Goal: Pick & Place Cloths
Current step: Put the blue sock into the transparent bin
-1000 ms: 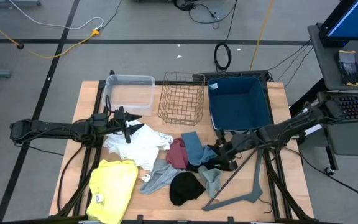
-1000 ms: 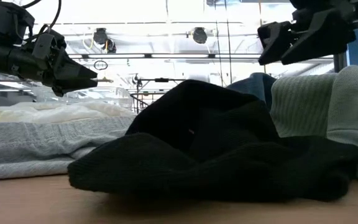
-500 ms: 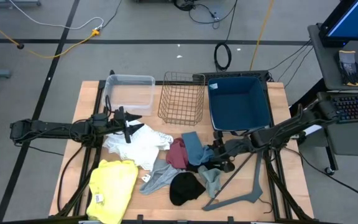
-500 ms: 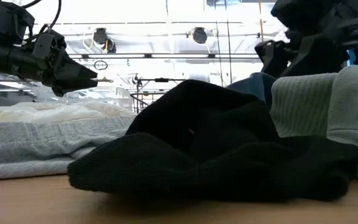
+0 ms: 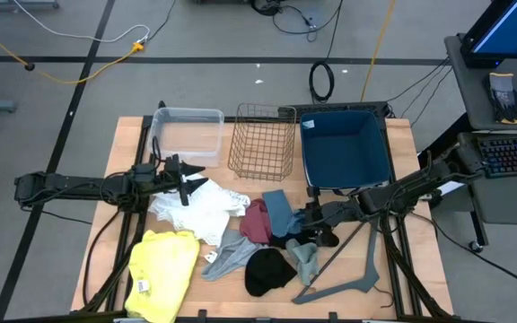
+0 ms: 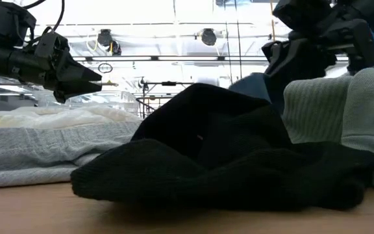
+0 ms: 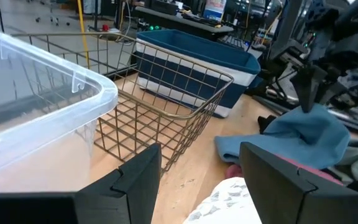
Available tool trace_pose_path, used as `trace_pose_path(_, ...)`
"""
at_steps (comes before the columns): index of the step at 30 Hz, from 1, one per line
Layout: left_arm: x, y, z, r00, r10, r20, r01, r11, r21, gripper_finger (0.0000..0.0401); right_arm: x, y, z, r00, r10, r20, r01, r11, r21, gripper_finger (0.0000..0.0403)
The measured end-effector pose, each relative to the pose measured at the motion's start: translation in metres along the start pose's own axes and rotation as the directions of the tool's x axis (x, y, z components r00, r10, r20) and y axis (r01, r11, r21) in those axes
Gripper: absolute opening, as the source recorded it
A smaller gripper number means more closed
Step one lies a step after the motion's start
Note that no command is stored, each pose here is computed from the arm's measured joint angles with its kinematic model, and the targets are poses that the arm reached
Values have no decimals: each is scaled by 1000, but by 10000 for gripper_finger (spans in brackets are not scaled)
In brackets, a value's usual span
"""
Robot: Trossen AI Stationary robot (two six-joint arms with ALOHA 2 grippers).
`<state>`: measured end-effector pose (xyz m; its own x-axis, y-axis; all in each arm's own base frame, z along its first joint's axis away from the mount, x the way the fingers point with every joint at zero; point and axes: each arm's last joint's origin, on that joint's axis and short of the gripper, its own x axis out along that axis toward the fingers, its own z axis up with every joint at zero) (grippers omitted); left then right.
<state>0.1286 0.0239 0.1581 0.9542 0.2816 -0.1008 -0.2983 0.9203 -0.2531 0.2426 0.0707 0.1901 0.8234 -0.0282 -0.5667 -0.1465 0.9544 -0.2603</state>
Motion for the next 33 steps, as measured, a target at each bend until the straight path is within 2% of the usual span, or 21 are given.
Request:
trace_pose_path(2, 0, 0, 0, 1000, 0, 0, 0, 1000, -20, 223, 0, 0, 1, 1000, -2, 11, 2, 1000, 2, 9)
trace_pose_path(7, 0, 0, 0, 1000, -1, 0, 1, 998, -57, 223, 0, -1, 6, 998, -11, 64, 10, 1000, 15, 3)
trace_pose_path(11, 0, 0, 0, 1000, -3, 4, 3, 997, -79, 223, -4, -4, 20, 980, -32, 197, 29, 999, 20, 3)
trace_pose_path(15, 0, -1, 2, 1000, -11, 16, 13, 997, -79, 223, -14, -9, 35, 940, -63, 336, 68, 998, -2, 2)
trace_pose_path(18, 0, -3, 4, 997, -63, 37, 65, 995, -71, 223, -25, -14, 48, 903, -85, 420, 105, 994, -24, 1)
trace_pose_path(23, -1, -7, 11, 983, -158, 94, 161, 987, -18, 223, -39, -22, 74, 861, -135, 491, 191, 979, -65, 1)
trace_pose_path(33, -5, -13, 27, 938, -241, 249, 237, 970, 48, 223, -57, -32, 110, 797, -184, 576, 310, 942, -128, 1)
